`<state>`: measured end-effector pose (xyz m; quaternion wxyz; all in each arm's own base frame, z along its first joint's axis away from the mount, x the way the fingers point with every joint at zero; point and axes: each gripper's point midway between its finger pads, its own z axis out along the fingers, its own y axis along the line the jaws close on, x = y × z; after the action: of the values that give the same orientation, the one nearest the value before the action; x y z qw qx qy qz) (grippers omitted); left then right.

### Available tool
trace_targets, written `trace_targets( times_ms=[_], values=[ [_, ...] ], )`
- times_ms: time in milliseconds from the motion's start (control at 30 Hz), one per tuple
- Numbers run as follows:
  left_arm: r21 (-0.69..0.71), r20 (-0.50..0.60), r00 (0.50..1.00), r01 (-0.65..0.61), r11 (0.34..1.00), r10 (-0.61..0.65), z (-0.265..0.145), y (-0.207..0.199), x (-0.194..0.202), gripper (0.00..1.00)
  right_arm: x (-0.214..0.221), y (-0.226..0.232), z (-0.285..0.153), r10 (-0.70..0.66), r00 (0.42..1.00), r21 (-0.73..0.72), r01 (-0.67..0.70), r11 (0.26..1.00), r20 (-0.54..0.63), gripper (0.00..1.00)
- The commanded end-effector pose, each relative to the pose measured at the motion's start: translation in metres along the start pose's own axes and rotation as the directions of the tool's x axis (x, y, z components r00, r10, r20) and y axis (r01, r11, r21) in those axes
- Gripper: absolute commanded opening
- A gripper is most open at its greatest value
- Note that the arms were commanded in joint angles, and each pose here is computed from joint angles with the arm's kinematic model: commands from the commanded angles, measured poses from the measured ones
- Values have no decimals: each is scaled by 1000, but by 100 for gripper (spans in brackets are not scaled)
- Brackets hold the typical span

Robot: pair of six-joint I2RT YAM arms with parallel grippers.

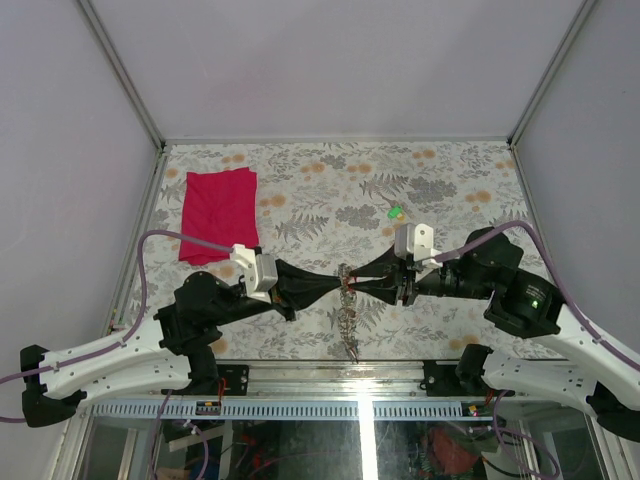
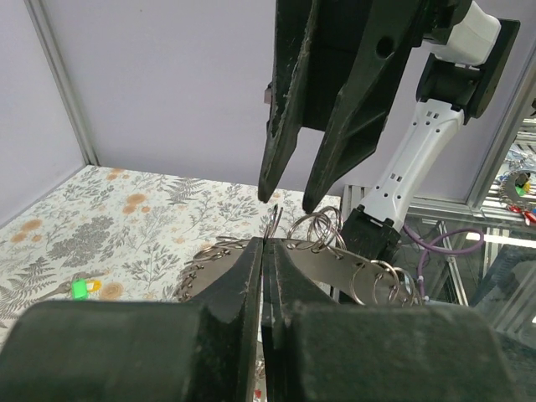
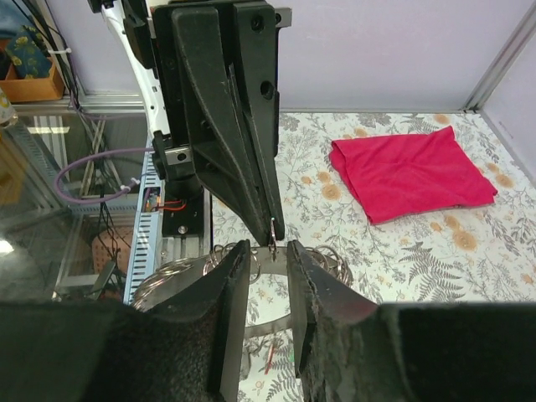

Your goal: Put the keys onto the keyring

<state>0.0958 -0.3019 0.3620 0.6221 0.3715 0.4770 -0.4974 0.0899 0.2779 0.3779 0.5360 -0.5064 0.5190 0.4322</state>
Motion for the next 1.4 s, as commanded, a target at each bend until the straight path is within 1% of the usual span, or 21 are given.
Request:
trace_targets(
  times_ms=[0, 167, 367, 467, 500, 567, 633, 700, 800, 900, 1200, 1367],
  values=[
    [26, 157, 987, -31, 999, 27, 2, -7, -51, 0, -14, 1, 1, -46, 998, -17, 47, 999, 33, 30],
    [31, 158, 987, -34, 999, 29, 2, -8, -53, 0, -10, 1, 5, -42, 999, -23, 43, 999, 20, 28],
    [32, 162, 986, -38, 999, 32, 1, -8, -54, 0, -6, 1, 8, -37, 999, -31, 37, 999, 10, 22],
    [32, 164, 986, -39, 999, 33, 1, -8, -55, 0, -5, 1, 10, -34, 999, -36, 35, 999, 5, 16],
    [30, 167, 985, -39, 999, 33, 1, -8, -56, 0, -4, 1, 10, -33, 999, -39, 33, 999, 3, 13],
    [31, 168, 985, -39, 999, 33, 0, -8, -57, 0, -4, 2, 10, -32, 999, -44, 32, 998, 1, 1],
    [29, 161, 986, -41, 999, 36, 0, -8, -56, 0, -6, 3, 10, -34, 999, -53, 34, 998, 7, 0],
    [27, 144, 989, -44, 999, 40, 2, -7, -53, 4, -8, 5, 10, -36, 999, -62, 36, 997, 12, 0],
    [40, 120, 992, -52, 998, 47, 3, -8, -48, 19, -12, 7, 9, -38, 999, -73, 40, 997, 20, 0],
    [51, 100, 993, -64, 997, 58, 4, -9, -40, 28, -14, 9, 7, -41, 999, -78, 43, 996, 27, 0],
    [77, 44, 997, -68, 995, 64, 7, -12, -27, 31, -21, 9, 4, -51, 997, -71, 55, 996, 52, 0],
    [87, 37, 997, -63, 994, 60, 3, -15, -30, 36, -24, 9, 1, -57, 996, -62, 61, 996, 64, 0]
  ],
)
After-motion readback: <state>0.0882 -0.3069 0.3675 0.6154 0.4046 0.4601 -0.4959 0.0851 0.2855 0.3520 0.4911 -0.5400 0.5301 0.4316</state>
